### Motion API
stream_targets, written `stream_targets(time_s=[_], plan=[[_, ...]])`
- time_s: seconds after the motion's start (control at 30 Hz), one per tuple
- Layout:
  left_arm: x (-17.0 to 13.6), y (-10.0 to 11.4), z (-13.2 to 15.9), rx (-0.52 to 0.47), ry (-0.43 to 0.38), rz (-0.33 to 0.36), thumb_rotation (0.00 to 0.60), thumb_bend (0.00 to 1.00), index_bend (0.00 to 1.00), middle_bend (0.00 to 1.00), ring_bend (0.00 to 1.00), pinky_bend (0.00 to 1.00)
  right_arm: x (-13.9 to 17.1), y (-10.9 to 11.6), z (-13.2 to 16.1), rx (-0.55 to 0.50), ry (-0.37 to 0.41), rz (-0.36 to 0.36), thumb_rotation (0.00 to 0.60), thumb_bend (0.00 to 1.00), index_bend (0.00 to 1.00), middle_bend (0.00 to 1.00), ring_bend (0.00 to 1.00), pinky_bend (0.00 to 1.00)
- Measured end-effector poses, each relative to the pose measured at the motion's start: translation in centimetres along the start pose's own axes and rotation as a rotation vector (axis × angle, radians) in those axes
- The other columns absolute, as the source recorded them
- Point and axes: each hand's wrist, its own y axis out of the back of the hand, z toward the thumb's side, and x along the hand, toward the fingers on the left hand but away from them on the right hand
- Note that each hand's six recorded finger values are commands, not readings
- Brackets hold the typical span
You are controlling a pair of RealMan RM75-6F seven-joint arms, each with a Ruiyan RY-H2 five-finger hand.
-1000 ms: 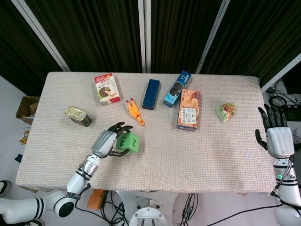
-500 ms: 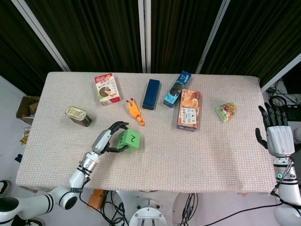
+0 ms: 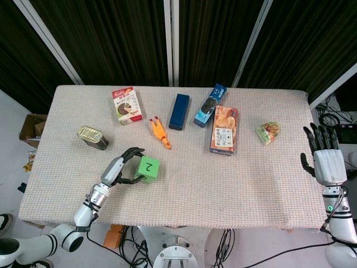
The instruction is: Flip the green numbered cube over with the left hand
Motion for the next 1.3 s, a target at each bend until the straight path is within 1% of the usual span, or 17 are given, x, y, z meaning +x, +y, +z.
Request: stream_targets(time_s=[0.03, 0.1, 0.23, 0.3, 0.37, 0.47, 0.57, 0.7, 0.8, 0.87, 1.0, 1.13, 1.3], plan=[[-0.2, 0.2, -0.2, 0.001, 0.005, 0.002, 0.6, 0.31, 0.15, 0.42, 0.1, 0.18, 0.0, -0.1, 0.0, 0.001, -0.001, 0.004, 0.6, 0.39, 0.0, 0.0, 0.0, 0.0], [-0.5, 0.4, -0.4, 0.004, 0.008, 0.002, 0.6, 0.3, 0.15, 0.35, 0.1, 0.18, 0.0, -0.2, 0.1, 0.003, 0.0, 0.008, 0.6, 0.39, 0.0, 0.0, 0.0, 0.0], [-1.1, 0.8, -0.3, 0.024, -0.005, -0.008, 0.6, 0.3, 0.12, 0.12, 0.09, 0.18, -0.1, -0.1, 0.5, 0.003, 0.005, 0.005, 0.6, 0.4, 0.0, 0.0, 0.0, 0.0], [-1.3, 0.8, -0.2, 0.043, -0.015, -0.014, 0.6, 0.3, 0.09, 0.04, 0.08, 0.19, -0.1, 0.0, 0.6, 0.003, 0.007, 0.001, 0.6, 0.4, 0.0, 0.0, 0.0, 0.0], [-1.5, 0.9, -0.2, 0.073, -0.018, -0.023, 0.6, 0.3, 0.07, 0.01, 0.06, 0.19, -0.2, 0.1, 0.7, 0.005, 0.009, -0.004, 0.6, 0.4, 0.0, 0.0, 0.0, 0.0], [-1.9, 0.9, -0.4, 0.13, -0.022, -0.04, 0.6, 0.29, 0.05, 0.0, 0.03, 0.18, -0.2, 0.3, 0.8, 0.006, 0.011, -0.008, 0.6, 0.4, 0.0, 0.0, 0.0, 0.0], [-2.5, 0.9, -0.7, 0.18, -0.021, -0.053, 0.6, 0.29, 0.04, 0.0, 0.03, 0.18, -0.1, 0.6, 0.8, 0.005, 0.011, -0.017, 0.6, 0.4, 0.0, 0.0, 0.0, 0.0], [-2.8, 1.3, -0.3, 0.232, -0.045, -0.047, 0.6, 0.28, 0.04, 0.0, 0.03, 0.18, 0.0, 1.4, 0.6, 0.004, 0.009, -0.044, 0.6, 0.42, 0.0, 0.0, 0.0, 0.0], [-2.7, 1.7, 0.5, 0.297, -0.078, -0.037, 0.6, 0.27, 0.04, 0.0, 0.02, 0.18, 0.1, 2.5, 0.3, 0.007, 0.006, -0.076, 0.6, 0.43, 0.0, 0.0, 0.0, 0.0], [-2.6, 1.9, 1.3, 0.359, -0.098, -0.038, 0.6, 0.26, 0.04, 0.0, 0.01, 0.17, 0.1, 3.6, 0.0, 0.008, 0.002, -0.104, 0.6, 0.43, 0.0, 0.0, 0.0, 0.0], [-2.4, 1.9, 2.9, 0.495, -0.107, -0.065, 0.6, 0.18, 0.04, 0.03, 0.0, 0.17, -0.1, 5.6, -0.4, -0.007, -0.009, -0.149, 0.6, 0.43, 0.0, 0.0, 0.0, 0.0], [-2.1, 1.4, 4.8, 0.648, -0.084, -0.105, 0.6, 0.17, 0.04, 0.05, 0.0, 0.17, 0.1, 7.3, -0.6, -0.015, -0.014, -0.179, 0.6, 0.43, 0.0, 0.0, 0.0, 0.0], [-1.3, 1.0, 6.0, 0.813, -0.021, -0.156, 0.6, 0.17, 0.04, 0.08, 0.0, 0.17, 0.5, 6.7, -0.8, -0.01, -0.018, -0.153, 0.6, 0.43, 0.0, 0.0, 0.0, 0.0]])
